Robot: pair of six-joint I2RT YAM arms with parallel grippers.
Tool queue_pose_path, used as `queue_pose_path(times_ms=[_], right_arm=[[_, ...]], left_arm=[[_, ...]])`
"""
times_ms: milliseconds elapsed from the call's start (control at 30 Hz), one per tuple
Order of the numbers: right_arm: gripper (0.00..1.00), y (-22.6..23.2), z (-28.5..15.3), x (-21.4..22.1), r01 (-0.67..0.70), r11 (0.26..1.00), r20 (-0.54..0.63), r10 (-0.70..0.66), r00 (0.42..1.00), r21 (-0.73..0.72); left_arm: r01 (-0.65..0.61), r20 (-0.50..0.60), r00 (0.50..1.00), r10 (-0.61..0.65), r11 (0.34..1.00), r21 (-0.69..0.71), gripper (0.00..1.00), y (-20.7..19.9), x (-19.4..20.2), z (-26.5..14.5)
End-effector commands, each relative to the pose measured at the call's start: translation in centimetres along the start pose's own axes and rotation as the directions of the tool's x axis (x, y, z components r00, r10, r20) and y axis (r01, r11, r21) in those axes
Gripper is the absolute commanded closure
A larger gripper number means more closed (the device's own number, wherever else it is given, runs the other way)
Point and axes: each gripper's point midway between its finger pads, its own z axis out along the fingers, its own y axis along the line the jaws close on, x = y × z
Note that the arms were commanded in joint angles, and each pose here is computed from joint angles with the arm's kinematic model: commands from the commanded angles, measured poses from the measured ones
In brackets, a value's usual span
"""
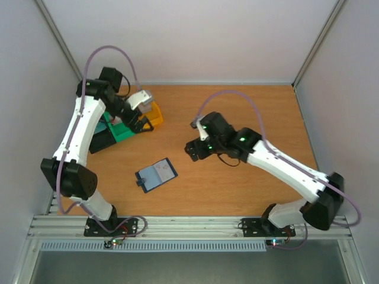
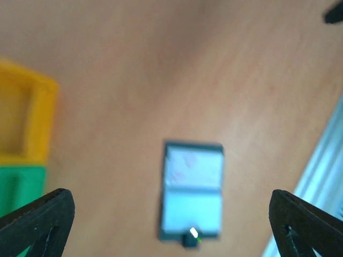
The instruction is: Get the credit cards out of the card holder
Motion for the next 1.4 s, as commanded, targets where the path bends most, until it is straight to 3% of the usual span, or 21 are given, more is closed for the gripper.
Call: queue_pose_path(times_ms=[0, 167, 300, 700, 933, 1200, 1367], right_arm=[[0.16, 2.7, 4.4, 1.0, -0.033, 0.999, -0.083, 0.029, 0.996, -0.041], [0.25, 2.8, 9.0, 2.9, -0.088, 0.996, -0.214, 0.088, 0.973, 0.008], [0.33, 4.0, 12.2, 4.2, -0.144, 0.989, -0.295, 0.127, 0.947, -0.037], [0.41, 4.4, 19.1, 8.3, -0.197, 0.980, -0.484, 0.163, 0.859, -0.019], [0.44, 4.9, 20.9, 10.0, -0.229, 0.973, -0.542, 0.173, 0.823, -0.038], [0.46, 5.1, 21.4, 9.9, -0.314, 0.948, -0.545, 0.237, 0.804, -0.050], [0.47, 5.5, 21.2, 9.5, -0.444, 0.885, -0.540, 0.308, 0.784, -0.139]], left_arm=[[0.209, -0.262, 0.946, -0.189, 0.977, 0.051, 0.00, -3.3, 8.2, 1.3], [0.315, -0.433, 0.865, -0.253, 0.946, 0.078, 0.01, -4.8, 14.6, 4.3], [0.380, -0.519, 0.808, -0.279, 0.920, 0.096, 0.01, -4.7, 17.9, 7.2], [0.469, -0.639, 0.705, -0.307, 0.878, 0.096, 0.01, -4.1, 24.1, 13.2], [0.441, -0.655, 0.703, -0.278, 0.893, 0.094, 0.01, -3.4, 25.7, 14.6], [0.450, -0.590, 0.758, -0.279, 0.878, 0.163, 0.01, -3.3, 23.8, 15.8], [0.459, -0.533, 0.789, -0.305, 0.869, 0.182, 0.01, -3.1, 22.1, 16.6]])
